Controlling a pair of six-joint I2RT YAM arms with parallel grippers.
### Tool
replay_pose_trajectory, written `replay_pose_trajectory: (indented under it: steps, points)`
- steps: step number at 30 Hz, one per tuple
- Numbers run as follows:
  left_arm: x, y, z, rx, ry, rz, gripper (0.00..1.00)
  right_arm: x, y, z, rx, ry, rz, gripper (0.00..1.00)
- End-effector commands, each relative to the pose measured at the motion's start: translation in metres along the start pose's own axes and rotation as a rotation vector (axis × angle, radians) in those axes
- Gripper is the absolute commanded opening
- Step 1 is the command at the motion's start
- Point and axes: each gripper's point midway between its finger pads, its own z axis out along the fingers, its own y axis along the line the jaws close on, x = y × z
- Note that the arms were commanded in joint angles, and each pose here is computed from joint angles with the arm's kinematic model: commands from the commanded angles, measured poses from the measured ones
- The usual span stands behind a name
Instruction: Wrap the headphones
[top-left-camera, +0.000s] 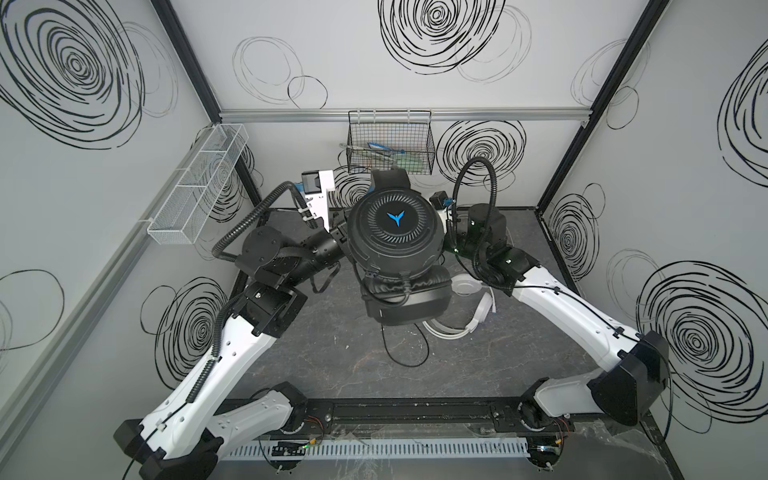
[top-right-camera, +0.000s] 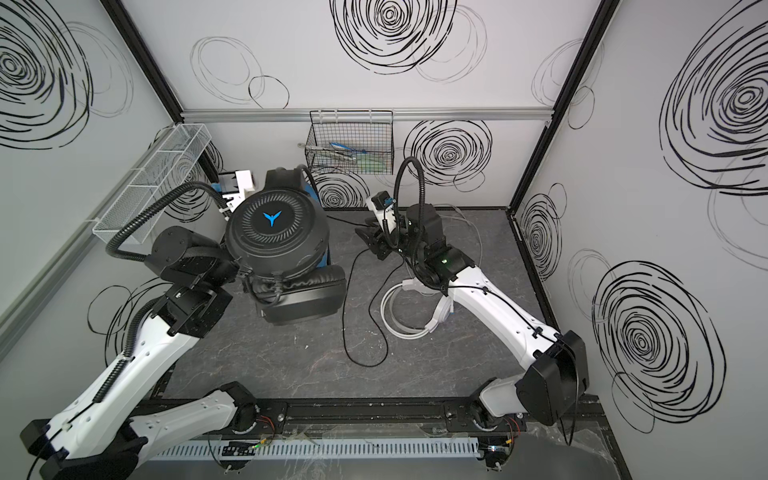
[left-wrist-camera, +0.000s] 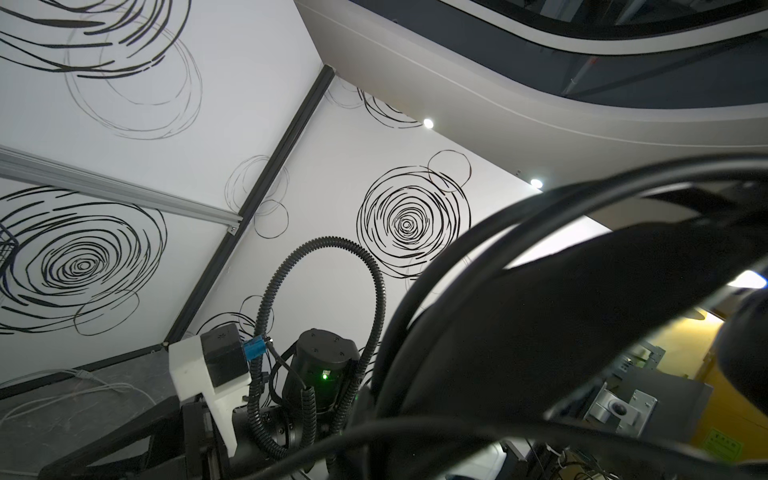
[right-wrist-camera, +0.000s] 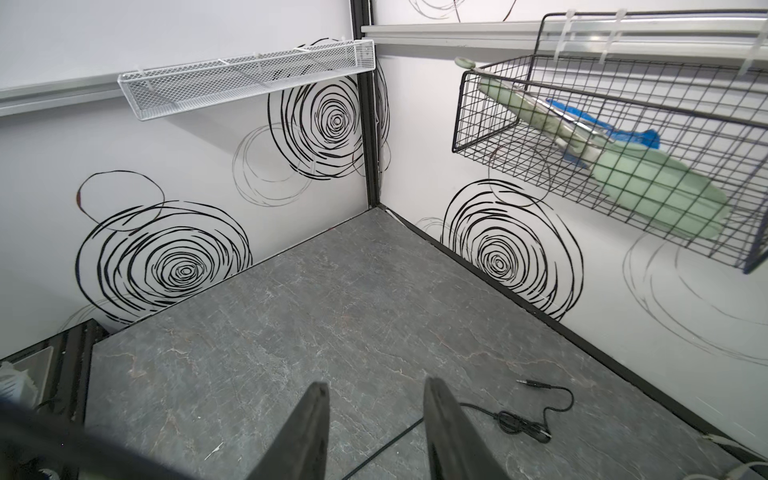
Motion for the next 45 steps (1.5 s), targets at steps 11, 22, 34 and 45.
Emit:
replay_pose_trajectory:
  steps: [11, 22, 34, 45]
  points:
    - [-0.038, 0.003, -0.006, -0.053, -0.189, -0.011, 0.0, -0.006, 0.026, -0.008, -0.124, -0.054, 0.02, 0.41]
    - [-0.053, 0.02, -0.008, -0.156, -0.253, -0.002, 0.0, 0.001, 0.033, -0.006, -0.146, -0.033, 0.028, 0.14]
    - [-0.028, 0.052, -0.003, -0.302, -0.102, -0.049, 0.0, 0.01, 0.01, -0.005, -0.042, 0.0, 0.04, 0.01]
    - [0.033, 0.128, -0.036, -0.597, 0.119, -0.262, 0.0, 0.036, -0.041, -0.021, 0.132, 0.025, 0.123, 0.32]
